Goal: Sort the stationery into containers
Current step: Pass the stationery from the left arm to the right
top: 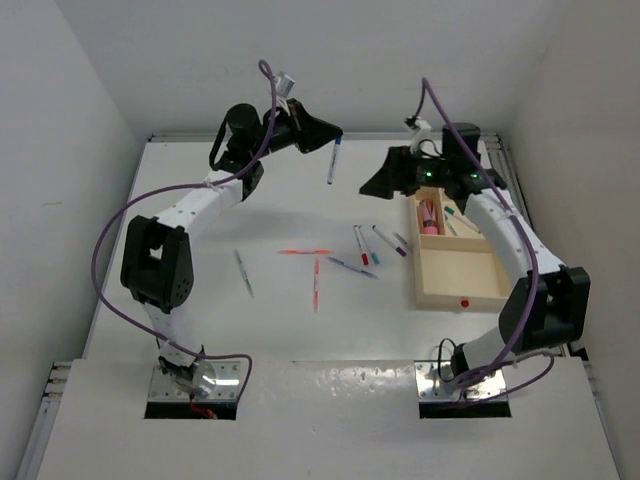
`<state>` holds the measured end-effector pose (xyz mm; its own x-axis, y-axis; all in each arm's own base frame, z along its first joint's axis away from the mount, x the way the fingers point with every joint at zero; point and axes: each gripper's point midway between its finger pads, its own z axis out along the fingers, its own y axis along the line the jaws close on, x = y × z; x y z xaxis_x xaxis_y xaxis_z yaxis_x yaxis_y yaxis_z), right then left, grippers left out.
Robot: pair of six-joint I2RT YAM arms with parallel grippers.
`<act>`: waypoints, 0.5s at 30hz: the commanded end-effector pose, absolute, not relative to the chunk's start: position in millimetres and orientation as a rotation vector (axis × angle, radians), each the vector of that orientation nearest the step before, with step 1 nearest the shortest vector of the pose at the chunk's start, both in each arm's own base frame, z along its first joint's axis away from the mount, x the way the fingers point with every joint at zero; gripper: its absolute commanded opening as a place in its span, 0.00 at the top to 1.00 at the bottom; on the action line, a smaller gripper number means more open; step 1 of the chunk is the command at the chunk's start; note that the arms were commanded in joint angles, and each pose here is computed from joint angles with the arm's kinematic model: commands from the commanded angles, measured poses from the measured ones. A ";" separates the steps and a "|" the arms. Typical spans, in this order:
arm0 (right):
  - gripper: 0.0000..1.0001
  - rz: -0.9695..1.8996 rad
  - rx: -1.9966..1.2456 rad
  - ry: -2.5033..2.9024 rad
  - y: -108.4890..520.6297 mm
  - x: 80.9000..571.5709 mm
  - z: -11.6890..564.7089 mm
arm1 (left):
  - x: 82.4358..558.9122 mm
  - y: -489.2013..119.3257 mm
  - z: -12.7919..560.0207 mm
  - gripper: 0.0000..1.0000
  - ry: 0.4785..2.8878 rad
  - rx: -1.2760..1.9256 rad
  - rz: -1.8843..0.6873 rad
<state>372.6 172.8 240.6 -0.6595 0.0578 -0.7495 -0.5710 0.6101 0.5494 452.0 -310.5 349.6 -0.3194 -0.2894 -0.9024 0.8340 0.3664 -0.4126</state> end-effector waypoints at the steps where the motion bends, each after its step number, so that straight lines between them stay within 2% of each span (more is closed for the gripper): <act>1: 0.15 1.163 -0.464 1.953 214.0 377.3 280.9 | 410.2 -314.6 408.9 1.00 1.301 0.473 -1.480; 5: 0.14 1.267 -0.464 1.939 245.6 379.9 291.8 | 395.2 -315.6 421.9 1.00 1.261 0.481 -1.517; 12: 0.15 1.222 -0.499 1.909 269.2 389.1 293.9 | 383.1 -315.1 428.4 1.00 1.238 0.451 -1.582; 15: 0.36 1.214 -0.506 1.889 276.2 394.3 296.7 | 381.5 -313.9 429.6 1.00 1.227 0.435 -1.598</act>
